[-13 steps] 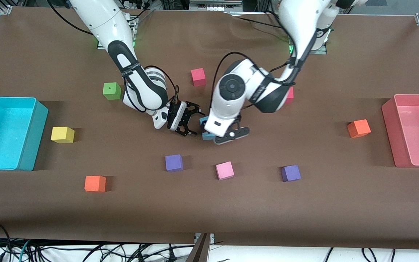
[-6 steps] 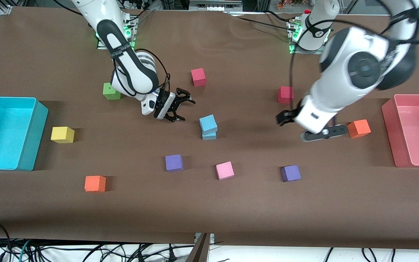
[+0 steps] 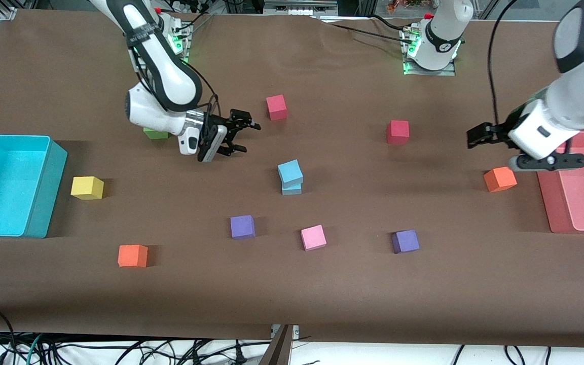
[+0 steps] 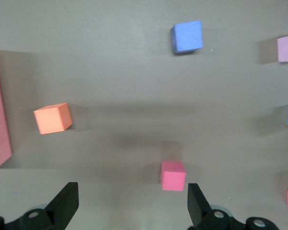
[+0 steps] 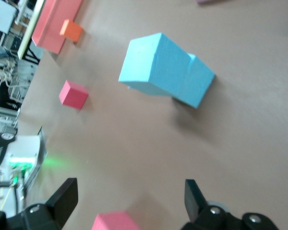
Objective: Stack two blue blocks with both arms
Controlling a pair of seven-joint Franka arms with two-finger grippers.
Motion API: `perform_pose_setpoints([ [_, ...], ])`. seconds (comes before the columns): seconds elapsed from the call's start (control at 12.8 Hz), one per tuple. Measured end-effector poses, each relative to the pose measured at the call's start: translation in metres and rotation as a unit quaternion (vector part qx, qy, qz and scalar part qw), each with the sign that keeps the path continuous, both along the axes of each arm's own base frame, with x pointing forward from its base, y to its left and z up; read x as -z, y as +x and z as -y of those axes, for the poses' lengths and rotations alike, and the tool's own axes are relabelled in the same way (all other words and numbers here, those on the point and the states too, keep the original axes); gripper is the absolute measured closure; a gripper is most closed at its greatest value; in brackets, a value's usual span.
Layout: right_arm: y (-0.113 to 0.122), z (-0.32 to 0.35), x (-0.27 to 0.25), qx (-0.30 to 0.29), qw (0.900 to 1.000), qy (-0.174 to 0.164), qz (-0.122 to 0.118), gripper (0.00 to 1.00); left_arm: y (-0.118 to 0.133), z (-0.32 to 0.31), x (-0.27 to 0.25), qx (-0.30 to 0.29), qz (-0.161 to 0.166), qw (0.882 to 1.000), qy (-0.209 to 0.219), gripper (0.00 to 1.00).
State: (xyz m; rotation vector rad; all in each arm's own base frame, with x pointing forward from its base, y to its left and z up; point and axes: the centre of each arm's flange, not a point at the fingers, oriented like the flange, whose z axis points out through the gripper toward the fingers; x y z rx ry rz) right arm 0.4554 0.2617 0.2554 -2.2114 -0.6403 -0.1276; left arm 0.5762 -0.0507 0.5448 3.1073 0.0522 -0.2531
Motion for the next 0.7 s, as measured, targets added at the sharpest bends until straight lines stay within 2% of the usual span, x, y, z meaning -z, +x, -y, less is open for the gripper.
perform_pose_setpoints([
  [0.16, 0.008, 0.029, -0.024, -0.035, 0.997, -0.064, -0.036, 0.01, -0.003, -0.018, 0.001, 0.007, -0.005, 1.0, -0.002, 0.0],
  [0.31, 0.014, 0.072, -0.045, -0.056, 0.986, -0.15, -0.057, 0.01, -0.004, -0.02, 0.005, 0.01, -0.01, 1.0, -0.003, 0.0],
  [0.39, 0.017, 0.097, -0.052, -0.055, 0.978, -0.189, -0.067, 0.01, -0.004, -0.02, 0.005, 0.01, -0.01, 1.0, -0.003, 0.0],
  [0.55, 0.026, 0.151, -0.068, -0.038, 0.957, -0.275, -0.081, 0.01, -0.004, -0.02, 0.005, 0.011, -0.01, 1.0, -0.003, 0.0],
  [0.7, 0.044, 0.196, -0.099, -0.006, 0.936, -0.338, -0.095, 0.01, -0.005, -0.02, 0.004, 0.011, -0.009, 1.0, -0.003, 0.0],
])
